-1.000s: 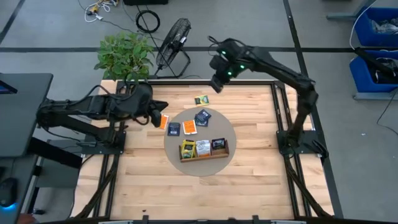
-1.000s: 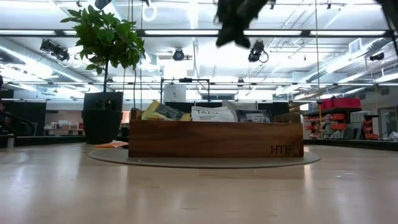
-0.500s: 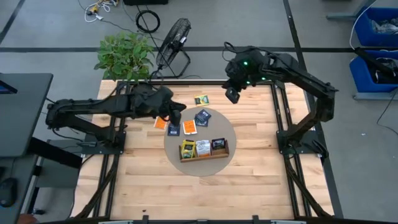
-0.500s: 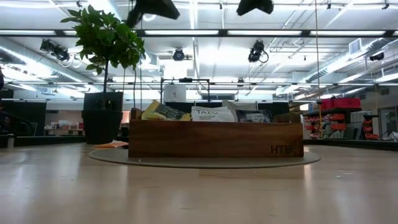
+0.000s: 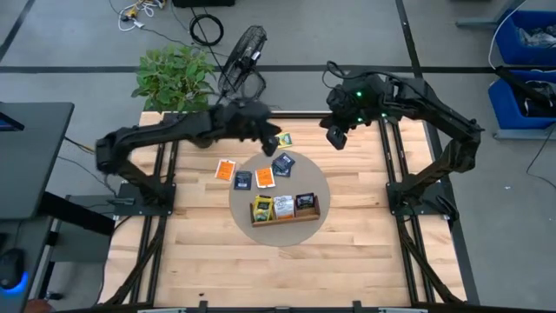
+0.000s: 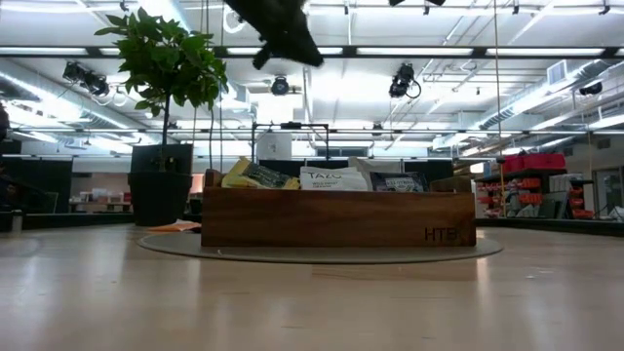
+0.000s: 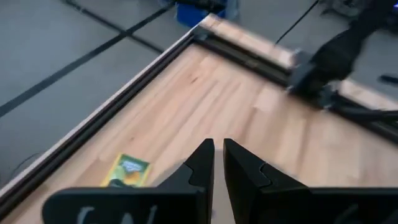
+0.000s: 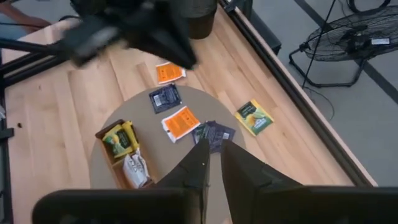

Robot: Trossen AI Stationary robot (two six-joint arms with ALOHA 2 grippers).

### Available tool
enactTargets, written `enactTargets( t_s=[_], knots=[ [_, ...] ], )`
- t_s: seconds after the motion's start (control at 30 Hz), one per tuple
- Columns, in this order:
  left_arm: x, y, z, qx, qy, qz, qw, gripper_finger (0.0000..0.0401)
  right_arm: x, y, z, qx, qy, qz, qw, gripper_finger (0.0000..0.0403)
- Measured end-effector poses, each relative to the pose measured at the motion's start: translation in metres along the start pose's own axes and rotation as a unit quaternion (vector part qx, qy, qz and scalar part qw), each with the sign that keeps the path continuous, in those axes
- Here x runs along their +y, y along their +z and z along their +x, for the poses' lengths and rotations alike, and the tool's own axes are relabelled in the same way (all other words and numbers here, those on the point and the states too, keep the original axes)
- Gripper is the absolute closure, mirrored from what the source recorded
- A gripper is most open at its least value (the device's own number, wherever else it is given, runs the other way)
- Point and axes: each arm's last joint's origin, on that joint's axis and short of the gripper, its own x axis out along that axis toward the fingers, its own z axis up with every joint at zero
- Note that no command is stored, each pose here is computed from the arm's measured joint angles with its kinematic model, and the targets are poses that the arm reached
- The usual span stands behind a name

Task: Pick & Place Tea
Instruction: Put the yellow tea bag into the left section of the wooden organizer

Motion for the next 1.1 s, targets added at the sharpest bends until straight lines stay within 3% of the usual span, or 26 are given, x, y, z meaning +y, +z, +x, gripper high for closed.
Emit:
enactTargets(
  t_s=[0.27, 0.43, 0.8, 1.1],
  knots=[
    [0.030, 0.004, 0.074, 0.119, 0.053, 0.020, 0.991, 0.0358, 0.010, -0.005, 0.000, 0.017, 0.001, 0.023, 1.000, 0.0352],
    [0.039, 0.005, 0.112, 0.188, 0.062, 0.022, 0.980, 0.0320, 0.013, -0.007, 0.000, 0.024, 0.003, 0.034, 0.999, 0.0352],
    [0.073, 0.005, 0.172, 0.241, 0.073, -0.108, 0.962, 0.0203, 0.012, -0.009, 0.000, 0.037, 0.004, 0.081, 0.996, 0.0352],
    [0.131, -0.016, 0.195, 0.312, 0.085, -0.163, 0.932, 0.0164, 0.013, -0.009, 0.000, 0.036, 0.004, 0.090, 0.995, 0.0352]
  ],
)
